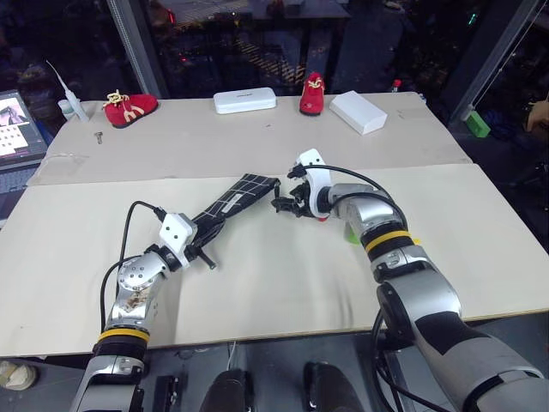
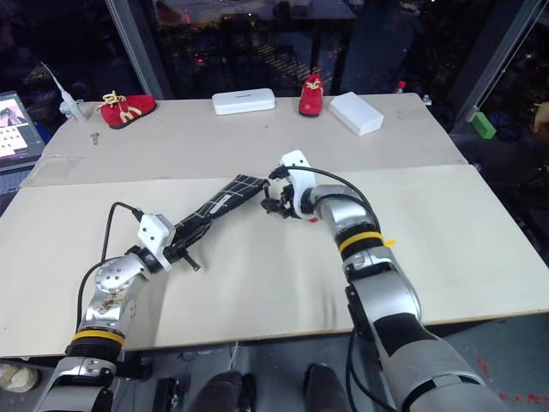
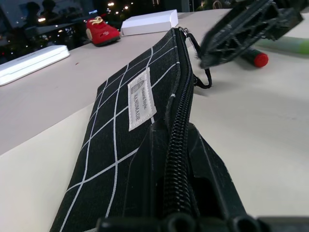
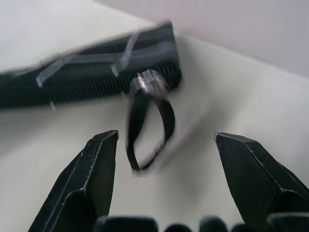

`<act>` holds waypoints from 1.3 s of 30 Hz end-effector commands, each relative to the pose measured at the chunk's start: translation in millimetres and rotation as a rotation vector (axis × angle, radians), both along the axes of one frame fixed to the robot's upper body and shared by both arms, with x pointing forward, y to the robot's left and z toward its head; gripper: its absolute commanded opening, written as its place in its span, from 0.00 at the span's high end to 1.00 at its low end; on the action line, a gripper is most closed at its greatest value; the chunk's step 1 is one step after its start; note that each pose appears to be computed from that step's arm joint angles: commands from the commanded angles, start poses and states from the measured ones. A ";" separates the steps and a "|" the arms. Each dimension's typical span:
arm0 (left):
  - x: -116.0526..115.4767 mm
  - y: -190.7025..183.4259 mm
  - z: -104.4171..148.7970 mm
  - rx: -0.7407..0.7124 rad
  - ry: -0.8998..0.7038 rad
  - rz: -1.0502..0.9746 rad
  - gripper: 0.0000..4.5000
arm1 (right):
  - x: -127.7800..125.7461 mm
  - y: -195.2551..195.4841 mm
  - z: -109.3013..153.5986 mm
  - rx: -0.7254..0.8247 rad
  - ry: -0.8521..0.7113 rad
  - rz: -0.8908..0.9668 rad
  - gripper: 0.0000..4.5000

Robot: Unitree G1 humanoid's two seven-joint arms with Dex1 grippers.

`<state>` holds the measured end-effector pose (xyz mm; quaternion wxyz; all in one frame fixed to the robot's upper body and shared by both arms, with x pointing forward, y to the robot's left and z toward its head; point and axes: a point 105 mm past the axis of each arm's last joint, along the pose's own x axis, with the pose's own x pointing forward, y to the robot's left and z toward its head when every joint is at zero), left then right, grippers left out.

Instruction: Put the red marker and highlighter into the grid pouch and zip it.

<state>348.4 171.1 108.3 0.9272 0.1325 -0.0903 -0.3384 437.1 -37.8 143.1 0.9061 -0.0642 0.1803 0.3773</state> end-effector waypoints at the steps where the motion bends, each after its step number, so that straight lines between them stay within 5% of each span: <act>1: -1.7 -1.2 8.6 0.001 -0.036 -0.005 1.00 | 6.7 2.9 15.4 0.043 -0.049 -0.024 0.21; 5: -1.7 -1.8 7.4 0.002 -0.032 -0.008 1.00 | 9.4 -0.7 12.5 0.040 -0.066 -0.042 0.37; 13: 0.0 -0.2 7.9 -0.002 -0.034 -0.001 1.00 | -5.5 7.6 11.3 0.044 -0.073 0.114 0.99; 27: 1.5 1.1 4.7 -0.008 -0.028 0.007 1.00 | -58.3 48.5 -1.5 -0.108 -0.113 0.452 1.00; 39: 6.8 -13.6 2.0 -0.028 -0.021 -0.034 1.00 | -99.0 89.4 19.1 -0.057 -0.129 0.633 1.00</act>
